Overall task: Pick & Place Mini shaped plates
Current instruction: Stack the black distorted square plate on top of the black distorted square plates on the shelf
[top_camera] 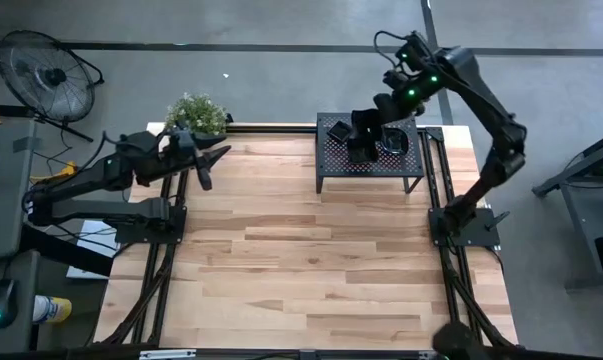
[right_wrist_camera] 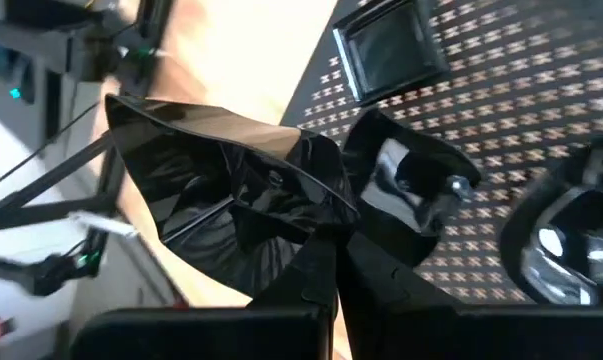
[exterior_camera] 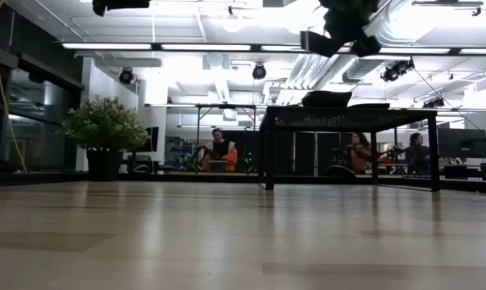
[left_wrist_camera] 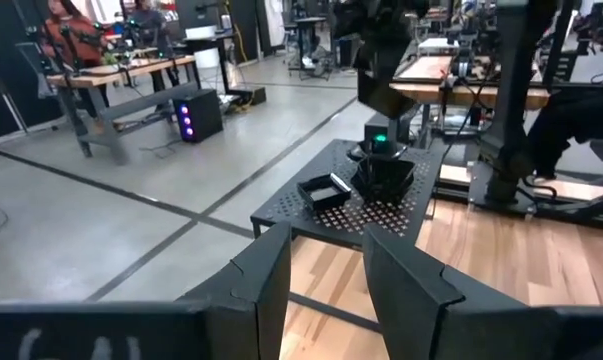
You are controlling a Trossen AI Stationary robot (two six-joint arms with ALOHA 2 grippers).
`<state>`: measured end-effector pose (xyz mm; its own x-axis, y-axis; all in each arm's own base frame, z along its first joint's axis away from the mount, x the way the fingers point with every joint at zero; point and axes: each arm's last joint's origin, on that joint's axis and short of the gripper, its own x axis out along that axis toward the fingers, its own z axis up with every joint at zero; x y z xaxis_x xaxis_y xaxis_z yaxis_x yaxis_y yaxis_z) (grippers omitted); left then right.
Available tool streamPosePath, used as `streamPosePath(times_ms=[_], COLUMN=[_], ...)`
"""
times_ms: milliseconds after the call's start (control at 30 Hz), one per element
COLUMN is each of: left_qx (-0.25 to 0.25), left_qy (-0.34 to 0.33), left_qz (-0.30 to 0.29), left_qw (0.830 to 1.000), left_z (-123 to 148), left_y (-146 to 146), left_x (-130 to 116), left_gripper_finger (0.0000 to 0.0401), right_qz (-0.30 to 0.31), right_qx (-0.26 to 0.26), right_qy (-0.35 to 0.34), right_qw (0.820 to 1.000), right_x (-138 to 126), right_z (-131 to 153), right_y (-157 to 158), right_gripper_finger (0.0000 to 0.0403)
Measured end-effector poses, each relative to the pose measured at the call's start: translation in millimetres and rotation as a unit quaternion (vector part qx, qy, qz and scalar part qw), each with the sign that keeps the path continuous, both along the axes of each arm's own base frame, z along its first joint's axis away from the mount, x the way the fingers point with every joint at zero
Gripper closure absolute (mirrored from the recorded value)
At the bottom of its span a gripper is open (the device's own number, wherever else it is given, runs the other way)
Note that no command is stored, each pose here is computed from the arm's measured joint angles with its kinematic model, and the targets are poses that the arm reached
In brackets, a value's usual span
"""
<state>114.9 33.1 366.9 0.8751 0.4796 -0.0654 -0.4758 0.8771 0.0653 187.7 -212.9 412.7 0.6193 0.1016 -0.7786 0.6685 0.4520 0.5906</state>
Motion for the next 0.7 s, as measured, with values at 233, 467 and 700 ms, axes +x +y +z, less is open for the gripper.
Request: streamPosePath(times_ms=[233, 467, 700], left_qx=[-0.007, -0.022, -0.024], left_qy=[0.023, 0.023, 0.022], left_qz=[-0.003, -0.026, -0.039], left_qw=[1.000, 0.999, 0.999], left_z=[-5, -6, -6], left_y=[-1, -2, -3], left_x=[-3, -2, -2], left_gripper_finger=[0.0277, 0.0277, 0.0277], right_qz=[0.010, 0.001, -0.028], right_qx=[0.050, 0.080, 0.087], right_qy=[0.033, 0.061, 0.079], right_qw=[0.998, 0.995, 0.993], right_x=[14, 20, 20], right_z=[-27, -41, -42], right_y=[-21, -29, -29], right_gripper_finger=[0.0403, 0.0403, 0.0403])
